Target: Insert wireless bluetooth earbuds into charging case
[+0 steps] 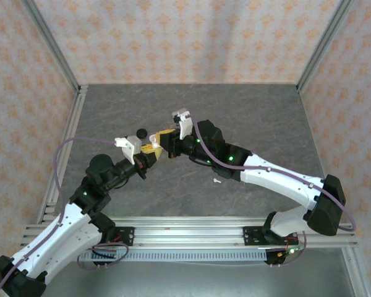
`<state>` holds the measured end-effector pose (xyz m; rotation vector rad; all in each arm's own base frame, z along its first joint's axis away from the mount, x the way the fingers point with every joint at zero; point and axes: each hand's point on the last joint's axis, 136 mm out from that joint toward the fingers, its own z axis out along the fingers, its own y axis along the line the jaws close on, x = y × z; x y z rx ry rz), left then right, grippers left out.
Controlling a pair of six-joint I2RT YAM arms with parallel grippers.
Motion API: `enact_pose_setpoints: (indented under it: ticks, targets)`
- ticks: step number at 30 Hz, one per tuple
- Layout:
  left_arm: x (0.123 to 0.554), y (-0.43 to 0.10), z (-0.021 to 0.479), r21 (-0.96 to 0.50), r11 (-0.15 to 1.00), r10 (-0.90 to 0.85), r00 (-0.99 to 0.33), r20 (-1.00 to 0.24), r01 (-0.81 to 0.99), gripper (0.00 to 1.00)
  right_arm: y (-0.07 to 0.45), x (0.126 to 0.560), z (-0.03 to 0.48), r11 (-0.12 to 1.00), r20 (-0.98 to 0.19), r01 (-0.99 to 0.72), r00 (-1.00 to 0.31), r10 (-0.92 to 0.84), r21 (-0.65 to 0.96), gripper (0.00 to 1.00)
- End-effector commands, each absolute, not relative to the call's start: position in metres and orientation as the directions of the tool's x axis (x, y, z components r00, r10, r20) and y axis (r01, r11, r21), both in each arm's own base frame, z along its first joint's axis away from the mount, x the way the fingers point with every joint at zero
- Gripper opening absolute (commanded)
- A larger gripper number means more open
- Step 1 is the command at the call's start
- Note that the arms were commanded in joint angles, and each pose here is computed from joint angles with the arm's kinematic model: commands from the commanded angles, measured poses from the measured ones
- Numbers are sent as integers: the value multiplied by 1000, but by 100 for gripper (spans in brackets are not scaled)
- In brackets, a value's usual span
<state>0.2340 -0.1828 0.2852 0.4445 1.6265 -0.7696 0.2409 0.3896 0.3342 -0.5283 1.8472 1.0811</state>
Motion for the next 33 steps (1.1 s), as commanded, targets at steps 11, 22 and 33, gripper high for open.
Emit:
enact_pose_setpoints:
  ticks: [11,22,33]
  targets:
    - [235,-181,311,-222,707,-172,-141,-975,672,0,397,231,330,478,-836,-713,-541,90,513,10]
    - [233,-182,312,-214,706,-165,-137,-977,675,0,390,231,320,514,-820,-685,-569,66,516,10]
    - [230,-182,308,-194,705,-141,-133,-981,682,0,374,237,334,587,-866,-691,-499,36,422,10]
